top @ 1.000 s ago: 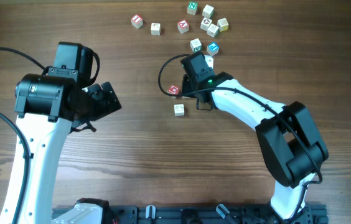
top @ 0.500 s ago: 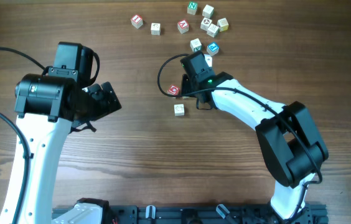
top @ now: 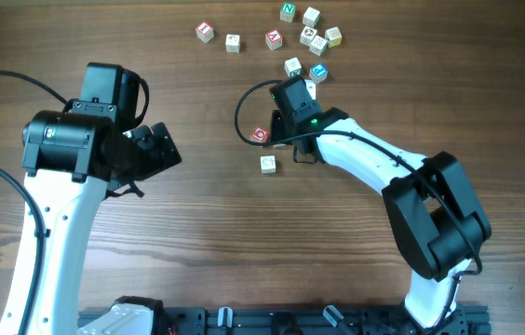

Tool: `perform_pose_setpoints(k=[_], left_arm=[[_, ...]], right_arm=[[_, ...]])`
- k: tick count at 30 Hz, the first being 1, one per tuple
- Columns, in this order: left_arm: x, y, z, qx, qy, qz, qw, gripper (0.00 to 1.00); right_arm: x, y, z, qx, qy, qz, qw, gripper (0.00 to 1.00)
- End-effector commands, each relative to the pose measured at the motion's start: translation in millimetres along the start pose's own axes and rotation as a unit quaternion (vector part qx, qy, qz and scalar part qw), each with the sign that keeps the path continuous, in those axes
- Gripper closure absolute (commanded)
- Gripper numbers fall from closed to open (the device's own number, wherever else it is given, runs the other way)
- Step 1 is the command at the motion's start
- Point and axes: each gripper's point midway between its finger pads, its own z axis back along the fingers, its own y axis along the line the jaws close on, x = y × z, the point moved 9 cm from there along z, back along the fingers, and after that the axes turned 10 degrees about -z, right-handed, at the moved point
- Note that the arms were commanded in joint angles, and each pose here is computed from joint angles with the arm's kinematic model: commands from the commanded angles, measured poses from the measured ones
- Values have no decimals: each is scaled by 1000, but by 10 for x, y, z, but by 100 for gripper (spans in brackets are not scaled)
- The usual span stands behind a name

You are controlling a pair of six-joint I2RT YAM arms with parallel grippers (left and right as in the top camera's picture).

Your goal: Form a circle

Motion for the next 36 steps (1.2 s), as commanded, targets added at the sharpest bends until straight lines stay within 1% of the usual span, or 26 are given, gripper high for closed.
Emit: perform_pose_setpoints(k=[1, 7, 10, 14, 19, 26, 36], left_arm=[[0, 18, 23, 6, -7, 9, 1000, 0], [-1, 18, 23, 6, -7, 9, 1000, 0], [-1, 18, 23, 6, -7, 9, 1000, 0], [-1, 18, 23, 6, -7, 9, 1000, 0], [-1, 18, 23, 6, -7, 9, 1000, 0], [-1, 18, 23, 6, -7, 9, 1000, 0], [-1, 18, 23, 6, -7, 9, 1000, 0]], right_arm=[[-58, -10, -54, 3, 13, 14, 1000, 95], [-55, -6, -54, 6, 13, 18, 1000, 95], [-24, -26, -55, -6, -1, 2, 1000, 95], [65, 0, -55, 10, -22, -1, 1000, 96], [85, -117, -64, -12, -15, -48, 999, 95], [14, -148, -120, -15, 10, -44, 999, 95], [7, -120, -140, -1, 15, -21, 1000, 95]])
